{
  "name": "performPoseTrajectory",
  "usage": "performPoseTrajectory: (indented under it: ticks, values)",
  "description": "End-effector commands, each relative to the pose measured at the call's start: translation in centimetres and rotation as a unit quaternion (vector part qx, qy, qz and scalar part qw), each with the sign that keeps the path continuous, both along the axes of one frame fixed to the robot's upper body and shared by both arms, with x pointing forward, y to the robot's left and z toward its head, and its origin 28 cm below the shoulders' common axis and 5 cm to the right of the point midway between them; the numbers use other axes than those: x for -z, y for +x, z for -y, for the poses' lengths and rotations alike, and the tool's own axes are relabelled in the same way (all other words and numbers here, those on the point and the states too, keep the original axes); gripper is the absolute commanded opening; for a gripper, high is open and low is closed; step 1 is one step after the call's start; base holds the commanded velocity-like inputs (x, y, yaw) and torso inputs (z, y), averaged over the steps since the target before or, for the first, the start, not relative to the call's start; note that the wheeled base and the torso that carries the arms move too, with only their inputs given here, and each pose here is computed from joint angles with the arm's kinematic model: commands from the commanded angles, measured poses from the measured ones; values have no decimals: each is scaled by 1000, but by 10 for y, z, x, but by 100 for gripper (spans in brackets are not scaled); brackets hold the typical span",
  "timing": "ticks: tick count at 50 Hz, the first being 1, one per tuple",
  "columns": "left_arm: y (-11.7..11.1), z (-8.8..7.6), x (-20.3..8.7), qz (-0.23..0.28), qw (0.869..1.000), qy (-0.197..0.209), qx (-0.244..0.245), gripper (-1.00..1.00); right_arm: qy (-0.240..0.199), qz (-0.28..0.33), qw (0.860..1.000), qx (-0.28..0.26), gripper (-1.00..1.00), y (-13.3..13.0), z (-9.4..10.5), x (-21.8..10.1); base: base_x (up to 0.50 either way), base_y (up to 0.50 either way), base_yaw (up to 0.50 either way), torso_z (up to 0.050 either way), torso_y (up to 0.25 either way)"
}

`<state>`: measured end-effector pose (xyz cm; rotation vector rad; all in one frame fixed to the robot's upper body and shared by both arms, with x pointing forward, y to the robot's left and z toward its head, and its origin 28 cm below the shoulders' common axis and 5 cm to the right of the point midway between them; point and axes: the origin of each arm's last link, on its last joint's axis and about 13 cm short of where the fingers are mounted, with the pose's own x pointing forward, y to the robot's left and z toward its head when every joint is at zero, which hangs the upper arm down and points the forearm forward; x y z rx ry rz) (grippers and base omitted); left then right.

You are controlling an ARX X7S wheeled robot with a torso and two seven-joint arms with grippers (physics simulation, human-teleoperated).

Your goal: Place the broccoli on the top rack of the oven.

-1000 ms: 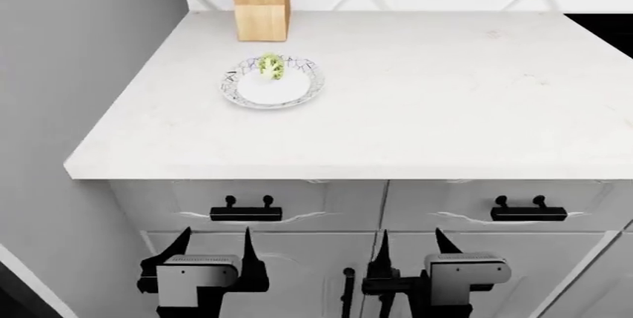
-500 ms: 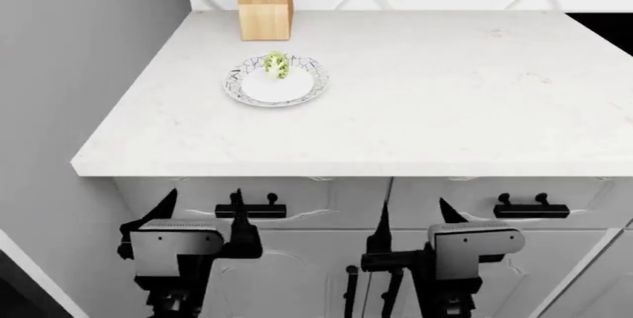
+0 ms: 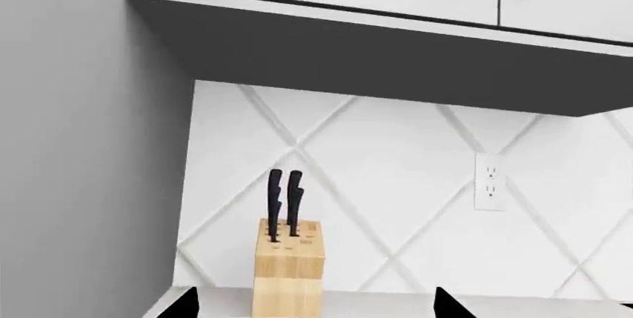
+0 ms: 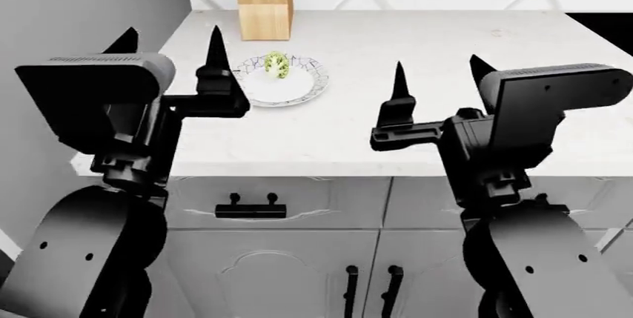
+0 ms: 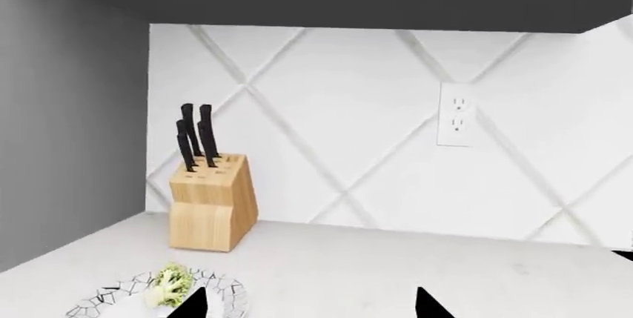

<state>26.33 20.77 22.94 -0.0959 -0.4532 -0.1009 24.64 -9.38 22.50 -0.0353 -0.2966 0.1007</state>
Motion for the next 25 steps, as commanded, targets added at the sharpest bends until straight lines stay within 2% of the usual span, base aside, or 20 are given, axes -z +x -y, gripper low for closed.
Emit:
performPoseTrajectory:
  ticks: [1,4,8,11,15,21,25]
  values:
    - [54,3,-71,46,998,35,11,100,14,30,999,-39,100,39,-10,-48,0,0,0,0,0]
    - [68,5,-87,33,998,41,32,100,25,20,998,-53,100,53,-11,-55,0,0,0,0,0]
    - [90,9,-107,20,997,53,54,100,19,9,997,-69,100,71,-11,-65,0,0,0,0,0]
    - [107,7,-128,20,997,43,63,100,9,10,997,-80,100,82,-9,-75,0,0,0,0,0]
    - [122,3,-151,31,996,54,56,100,-14,0,995,-94,100,93,-6,-81,0,0,0,0,0]
    - [150,2,-174,30,997,57,49,100,-7,-17,994,-107,100,113,-9,-93,0,0,0,0,0]
    - [157,3,-185,32,997,57,46,100,0,-18,993,-115,100,121,-10,-107,76,5,0,0,0]
